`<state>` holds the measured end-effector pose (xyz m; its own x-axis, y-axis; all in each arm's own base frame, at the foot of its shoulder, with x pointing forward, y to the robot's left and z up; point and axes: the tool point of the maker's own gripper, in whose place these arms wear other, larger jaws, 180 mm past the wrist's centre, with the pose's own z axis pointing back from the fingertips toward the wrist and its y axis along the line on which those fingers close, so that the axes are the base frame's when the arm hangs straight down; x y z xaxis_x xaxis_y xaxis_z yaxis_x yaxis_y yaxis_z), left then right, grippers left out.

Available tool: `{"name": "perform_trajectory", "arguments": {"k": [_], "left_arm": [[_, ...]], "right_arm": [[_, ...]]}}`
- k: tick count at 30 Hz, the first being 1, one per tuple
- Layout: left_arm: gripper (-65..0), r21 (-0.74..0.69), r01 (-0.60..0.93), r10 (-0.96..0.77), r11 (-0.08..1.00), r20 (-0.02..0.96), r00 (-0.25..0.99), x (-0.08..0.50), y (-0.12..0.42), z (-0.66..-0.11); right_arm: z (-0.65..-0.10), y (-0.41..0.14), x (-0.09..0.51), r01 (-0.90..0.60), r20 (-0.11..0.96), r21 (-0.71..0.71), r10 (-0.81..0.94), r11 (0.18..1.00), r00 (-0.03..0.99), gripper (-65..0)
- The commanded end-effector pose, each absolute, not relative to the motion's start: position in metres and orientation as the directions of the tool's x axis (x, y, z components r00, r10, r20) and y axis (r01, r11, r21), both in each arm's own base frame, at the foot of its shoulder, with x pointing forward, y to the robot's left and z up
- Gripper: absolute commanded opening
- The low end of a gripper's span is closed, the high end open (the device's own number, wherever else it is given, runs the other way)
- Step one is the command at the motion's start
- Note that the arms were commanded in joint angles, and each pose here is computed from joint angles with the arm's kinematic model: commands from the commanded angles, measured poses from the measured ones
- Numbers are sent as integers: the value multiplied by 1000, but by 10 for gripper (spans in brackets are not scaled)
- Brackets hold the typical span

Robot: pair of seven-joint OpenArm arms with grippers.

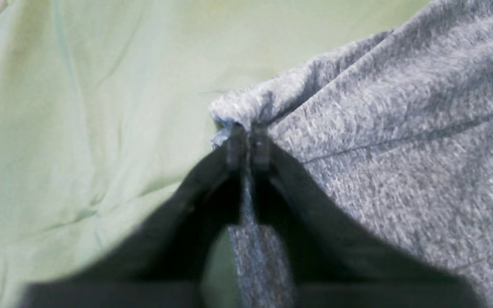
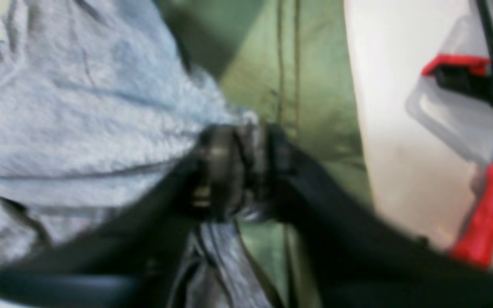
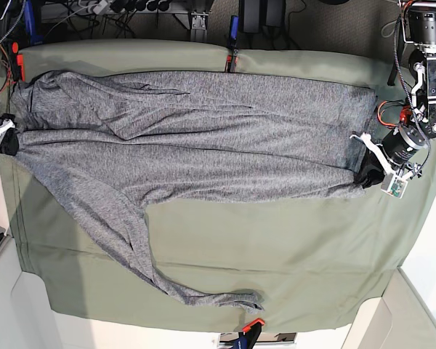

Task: Fold the T-shirt properly
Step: 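Fold the hem corner toward the shoulder with the left gripper, then reach the right gripper to the shirt side and grasp the fabric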

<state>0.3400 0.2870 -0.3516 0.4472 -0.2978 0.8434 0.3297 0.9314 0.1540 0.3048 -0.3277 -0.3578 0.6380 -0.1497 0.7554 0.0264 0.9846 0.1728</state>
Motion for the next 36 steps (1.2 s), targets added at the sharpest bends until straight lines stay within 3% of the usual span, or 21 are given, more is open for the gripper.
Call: {"name": "perform_trajectory", "arguments": {"k": [1,4,10,14,21,27,36], "left_arm": [[-461,177,328,-304,928,867,394,349,291,-332],[-381,172,326,-302,930,862,406,348,292,-333],[-380,86,327,-244,941,843,480,342,288,-343],[-380,48,385,-238,922,853,465,339,275,-340],[-380,27,383,-220,923,855,470,339,273,-340],[-380,11,381,-203,924,861,467,339,271,-338],[-380,11,381,-203,924,861,466,339,271,-338]], "right_arm": [[-334,-335,318,14,809,164,-143,986,571,-385],[-318,-336,331,10,849,164,-146,986,508,-368],[-272,-332,375,-17,908,170,-150,985,391,-368],[-255,-325,416,-20,927,161,-144,987,346,-368],[-291,-281,486,-68,875,107,-61,992,481,-367],[-348,-228,494,-141,777,212,-79,967,625,-367],[-351,-230,495,-118,791,222,-108,968,602,-367]]}}
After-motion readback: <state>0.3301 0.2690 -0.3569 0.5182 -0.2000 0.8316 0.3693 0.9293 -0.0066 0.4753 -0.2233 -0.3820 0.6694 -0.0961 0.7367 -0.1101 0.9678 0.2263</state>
